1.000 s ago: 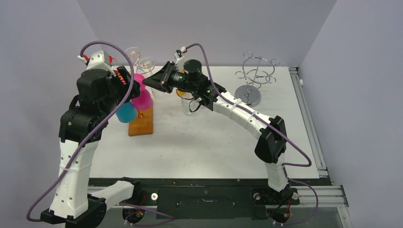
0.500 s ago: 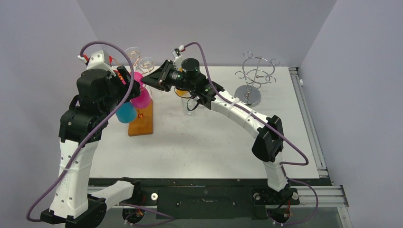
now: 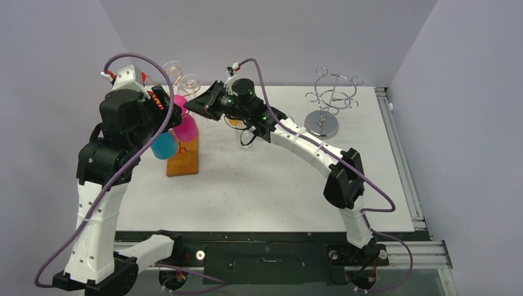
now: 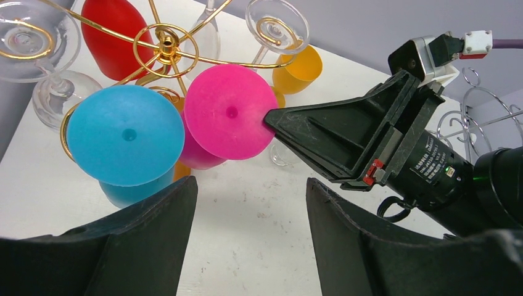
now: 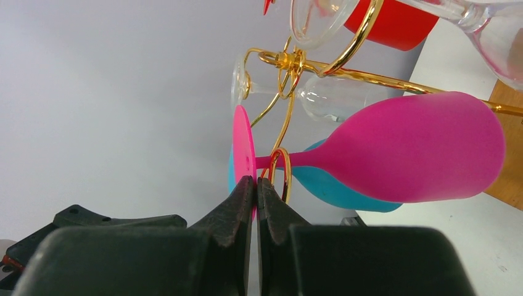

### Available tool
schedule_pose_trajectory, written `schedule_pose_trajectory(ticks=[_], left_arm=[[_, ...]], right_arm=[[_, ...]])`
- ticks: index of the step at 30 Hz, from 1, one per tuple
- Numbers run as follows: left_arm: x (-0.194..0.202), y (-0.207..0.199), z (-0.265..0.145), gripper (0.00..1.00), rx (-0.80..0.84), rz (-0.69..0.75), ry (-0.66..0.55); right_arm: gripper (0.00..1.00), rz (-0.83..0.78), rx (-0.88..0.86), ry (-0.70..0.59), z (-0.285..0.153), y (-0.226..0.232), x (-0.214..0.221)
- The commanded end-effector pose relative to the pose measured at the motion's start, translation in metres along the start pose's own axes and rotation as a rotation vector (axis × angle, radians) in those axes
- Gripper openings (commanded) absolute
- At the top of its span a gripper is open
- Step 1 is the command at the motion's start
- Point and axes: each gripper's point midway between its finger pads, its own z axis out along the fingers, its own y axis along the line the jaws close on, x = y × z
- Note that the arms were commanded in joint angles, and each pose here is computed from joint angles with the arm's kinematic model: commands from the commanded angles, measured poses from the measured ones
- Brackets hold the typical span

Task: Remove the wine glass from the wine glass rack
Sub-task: Pick up the wine glass from the wine rack.

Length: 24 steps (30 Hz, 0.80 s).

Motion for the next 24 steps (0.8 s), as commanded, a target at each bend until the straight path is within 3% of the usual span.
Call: schedule_pose_trajectory(ticks=[1,24], left_arm=[[-0.012,-0.007,0.0,0.62,0.031,-0.01,-0.04],[-0.011,-0.008,0.002,0.62,0.036,-0.008,-0.036]], right_arm=[[0.0,-0.034,-0.092,-0.08,-0.006,0.038,-0.021],[0.0,-0.011,-0.083,-0.168,-0.022,0.038,-0.044]])
